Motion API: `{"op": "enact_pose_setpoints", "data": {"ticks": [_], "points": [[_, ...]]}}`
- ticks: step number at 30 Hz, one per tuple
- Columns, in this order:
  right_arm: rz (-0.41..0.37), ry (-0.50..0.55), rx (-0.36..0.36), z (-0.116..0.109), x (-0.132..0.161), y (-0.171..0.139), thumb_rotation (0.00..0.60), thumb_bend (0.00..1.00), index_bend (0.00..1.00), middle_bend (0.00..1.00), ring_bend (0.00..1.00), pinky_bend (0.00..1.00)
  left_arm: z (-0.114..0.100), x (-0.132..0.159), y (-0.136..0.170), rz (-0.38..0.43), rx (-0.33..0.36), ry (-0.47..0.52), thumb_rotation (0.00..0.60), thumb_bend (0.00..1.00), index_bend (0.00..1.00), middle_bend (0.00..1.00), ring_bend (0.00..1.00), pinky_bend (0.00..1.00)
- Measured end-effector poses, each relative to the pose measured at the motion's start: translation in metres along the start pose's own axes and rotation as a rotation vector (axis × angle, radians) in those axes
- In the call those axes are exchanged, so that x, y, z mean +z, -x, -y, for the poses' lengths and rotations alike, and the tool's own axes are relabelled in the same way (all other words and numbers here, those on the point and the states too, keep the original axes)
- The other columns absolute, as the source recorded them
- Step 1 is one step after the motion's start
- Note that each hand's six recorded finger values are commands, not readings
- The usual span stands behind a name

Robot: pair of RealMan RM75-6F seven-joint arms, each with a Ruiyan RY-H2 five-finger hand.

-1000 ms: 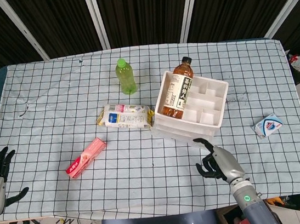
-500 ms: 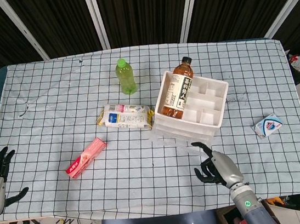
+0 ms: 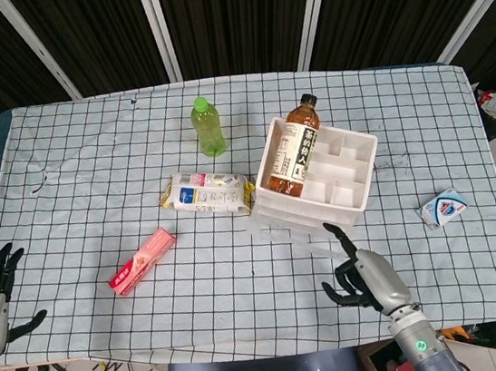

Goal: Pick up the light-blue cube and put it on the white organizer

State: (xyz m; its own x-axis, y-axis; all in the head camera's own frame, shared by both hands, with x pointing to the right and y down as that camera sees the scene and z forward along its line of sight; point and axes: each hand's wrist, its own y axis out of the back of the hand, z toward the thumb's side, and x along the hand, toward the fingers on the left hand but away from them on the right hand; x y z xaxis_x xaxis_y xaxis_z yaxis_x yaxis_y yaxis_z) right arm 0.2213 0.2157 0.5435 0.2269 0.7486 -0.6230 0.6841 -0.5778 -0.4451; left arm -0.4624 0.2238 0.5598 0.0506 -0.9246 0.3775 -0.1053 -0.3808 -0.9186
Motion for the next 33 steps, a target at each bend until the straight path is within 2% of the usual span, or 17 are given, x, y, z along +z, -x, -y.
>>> {"op": "enact_pose_setpoints", "data": {"ticks": [4, 8, 14, 18, 23, 33], "points": [[0.014, -0.054, -0.051, -0.023, -0.010, -0.012, 0.600, 0.23, 0.00, 0.86, 0.91, 0.89, 0.000, 0.001, 0.000, 0.004, -0.001, 0.000, 0.600, 0.03, 0.00, 0.00, 0.00, 0.00], [0.063, -0.130, -0.108, -0.050, -0.028, -0.026, 0.600, 0.18, 0.00, 0.86, 0.91, 0.89, 0.001, 0.002, 0.001, 0.010, 0.000, -0.002, 0.600, 0.03, 0.00, 0.00, 0.00, 0.00], [0.148, -0.215, -0.119, -0.061, -0.068, -0.038, 0.600, 0.14, 0.10, 0.86, 0.91, 0.89, 0.002, 0.005, 0.001, 0.018, -0.002, -0.005, 0.600, 0.03, 0.00, 0.00, 0.00, 0.00], [0.200, -0.262, -0.089, -0.053, -0.095, -0.039, 0.600, 0.14, 0.18, 0.87, 0.91, 0.89, 0.003, 0.007, 0.002, 0.022, -0.002, -0.004, 0.600, 0.03, 0.00, 0.00, 0.00, 0.00], [0.237, -0.274, -0.040, -0.029, -0.116, -0.033, 0.600, 0.14, 0.20, 0.87, 0.91, 0.89, 0.004, 0.007, 0.001, 0.020, -0.005, -0.006, 0.600, 0.03, 0.00, 0.00, 0.00, 0.00], [0.259, -0.251, -0.002, 0.018, -0.127, -0.011, 0.600, 0.14, 0.26, 0.87, 0.91, 0.89, 0.003, 0.003, 0.000, 0.010, -0.003, -0.001, 0.600, 0.03, 0.00, 0.00, 0.00, 0.00]]}}
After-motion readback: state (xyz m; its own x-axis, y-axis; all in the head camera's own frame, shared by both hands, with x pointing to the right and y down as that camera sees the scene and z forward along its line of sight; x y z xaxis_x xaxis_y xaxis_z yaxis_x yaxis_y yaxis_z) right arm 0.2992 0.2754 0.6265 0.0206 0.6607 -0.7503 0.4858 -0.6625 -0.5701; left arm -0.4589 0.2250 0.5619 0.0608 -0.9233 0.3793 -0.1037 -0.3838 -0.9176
